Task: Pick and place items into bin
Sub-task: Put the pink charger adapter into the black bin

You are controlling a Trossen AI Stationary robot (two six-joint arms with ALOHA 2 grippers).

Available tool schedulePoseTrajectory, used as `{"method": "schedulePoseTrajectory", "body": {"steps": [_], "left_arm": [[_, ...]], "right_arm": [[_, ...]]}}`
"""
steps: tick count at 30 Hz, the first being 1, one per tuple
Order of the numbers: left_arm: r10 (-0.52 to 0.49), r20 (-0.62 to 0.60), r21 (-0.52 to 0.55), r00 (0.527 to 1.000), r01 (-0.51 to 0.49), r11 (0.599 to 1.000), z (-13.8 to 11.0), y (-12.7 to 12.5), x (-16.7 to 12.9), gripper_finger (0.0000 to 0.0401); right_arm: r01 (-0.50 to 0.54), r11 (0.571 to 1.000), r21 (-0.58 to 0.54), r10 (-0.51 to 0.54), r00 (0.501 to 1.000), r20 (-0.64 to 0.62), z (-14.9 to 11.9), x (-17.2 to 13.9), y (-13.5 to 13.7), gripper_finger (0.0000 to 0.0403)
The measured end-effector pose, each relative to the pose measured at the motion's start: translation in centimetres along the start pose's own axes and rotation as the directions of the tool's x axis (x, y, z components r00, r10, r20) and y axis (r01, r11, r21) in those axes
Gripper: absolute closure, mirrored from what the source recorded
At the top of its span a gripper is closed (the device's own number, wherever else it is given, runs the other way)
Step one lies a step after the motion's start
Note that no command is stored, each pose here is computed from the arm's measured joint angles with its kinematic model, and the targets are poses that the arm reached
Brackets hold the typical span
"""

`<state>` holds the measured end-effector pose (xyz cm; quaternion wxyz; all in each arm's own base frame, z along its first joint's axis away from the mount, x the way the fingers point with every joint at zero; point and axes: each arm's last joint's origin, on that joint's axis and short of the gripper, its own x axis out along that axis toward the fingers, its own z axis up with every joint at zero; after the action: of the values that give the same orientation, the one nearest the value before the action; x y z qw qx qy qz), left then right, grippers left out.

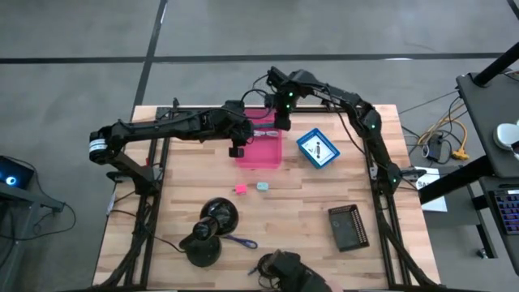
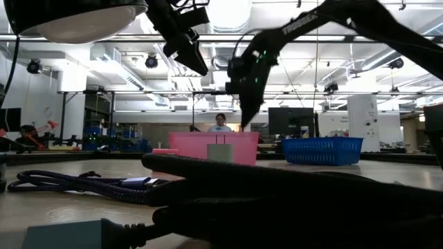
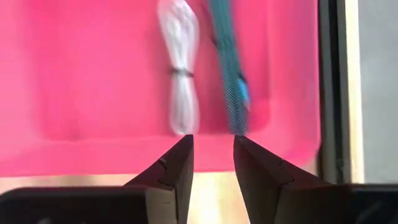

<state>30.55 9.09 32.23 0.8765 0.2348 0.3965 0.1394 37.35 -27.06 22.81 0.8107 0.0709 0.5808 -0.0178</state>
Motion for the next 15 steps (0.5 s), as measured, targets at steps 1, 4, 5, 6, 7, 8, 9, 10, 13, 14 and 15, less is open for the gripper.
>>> {"method": "schedulePoseTrajectory", "body": {"steps": [1, 4, 5, 6, 7, 8, 9, 10, 13, 14, 15], "left_arm": [[0.005, -0.003, 0.000, 1.000, -0.005, 1.000, 0.0, 0.0, 0.0, 0.0234], [0.018, -0.011, 0.000, 1.000, -0.018, 1.000, 0.0, 0.1, 0.0, 0.0234], [0.019, -0.011, 0.000, 1.000, -0.019, 1.000, 0.0, 0.1, 0.0, 0.0234], [0.019, -0.011, 0.000, 1.000, -0.019, 1.000, 0.0, 0.1, 0.0, 0.0234], [0.018, -0.011, 0.000, 1.000, -0.018, 1.000, 0.0, 0.1, 0.0, 0.0234], [0.019, -0.011, 0.000, 1.000, -0.019, 1.000, 0.0, 0.1, 0.0, 0.0234], [0.019, -0.011, -0.001, 1.000, -0.019, 1.000, 0.0, 0.1, 0.0, 0.0234], [0.018, -0.012, 0.000, 1.000, -0.018, 1.000, 0.0, 0.1, 0.0, 0.0234], [0.019, -0.012, -0.001, 1.000, -0.019, 1.000, 0.0, 0.1, 0.0, 0.0234], [0.019, -0.012, -0.001, 1.000, -0.019, 1.000, 0.0, 0.1, 0.0, 0.0234], [0.019, -0.011, -0.001, 1.000, -0.019, 1.000, 0.0, 0.1, 0.0, 0.0234]], "right_arm": [[-0.029, 1.000, -0.003, 0.029, 0.999, 0.038, 0.1, -0.9, 0.3, 0.0302], [-0.090, 0.996, -0.029, 0.093, 0.987, 0.128, 0.4, -3.5, 1.6, 0.0310], [-0.096, 0.994, -0.042, 0.102, 0.983, 0.150, 0.5, -4.4, 2.2, 0.0313], [-0.097, 0.994, -0.057, 0.105, 0.980, 0.169, 0.5, -5.2, 2.8, 0.0315], [-0.093, 0.993, -0.074, 0.106, 0.977, 0.183, 0.6, -6.0, 3.5, 0.0318], [-0.087, 0.992, -0.095, 0.105, 0.974, 0.201, 0.8, -6.9, 4.3, 0.0320], [-0.081, 0.989, -0.120, 0.106, 0.970, 0.220, 0.8, -7.8, 5.0, 0.0321], [-0.074, 0.987, -0.146, 0.107, 0.966, 0.236, 0.9, -8.6, 5.9, 0.0322], [-0.043, 0.975, -0.216, 0.109, 0.947, 0.303, 0.8, -11.3, 8.4, 0.0326], [-0.028, 0.971, -0.238, 0.108, 0.938, 0.329, 0.6, -12.3, 9.3, 0.0327], [-0.010, 0.965, -0.261, 0.107, 0.928, 0.358, 0.4, -13.2, 10.1, 0.0328]]}}
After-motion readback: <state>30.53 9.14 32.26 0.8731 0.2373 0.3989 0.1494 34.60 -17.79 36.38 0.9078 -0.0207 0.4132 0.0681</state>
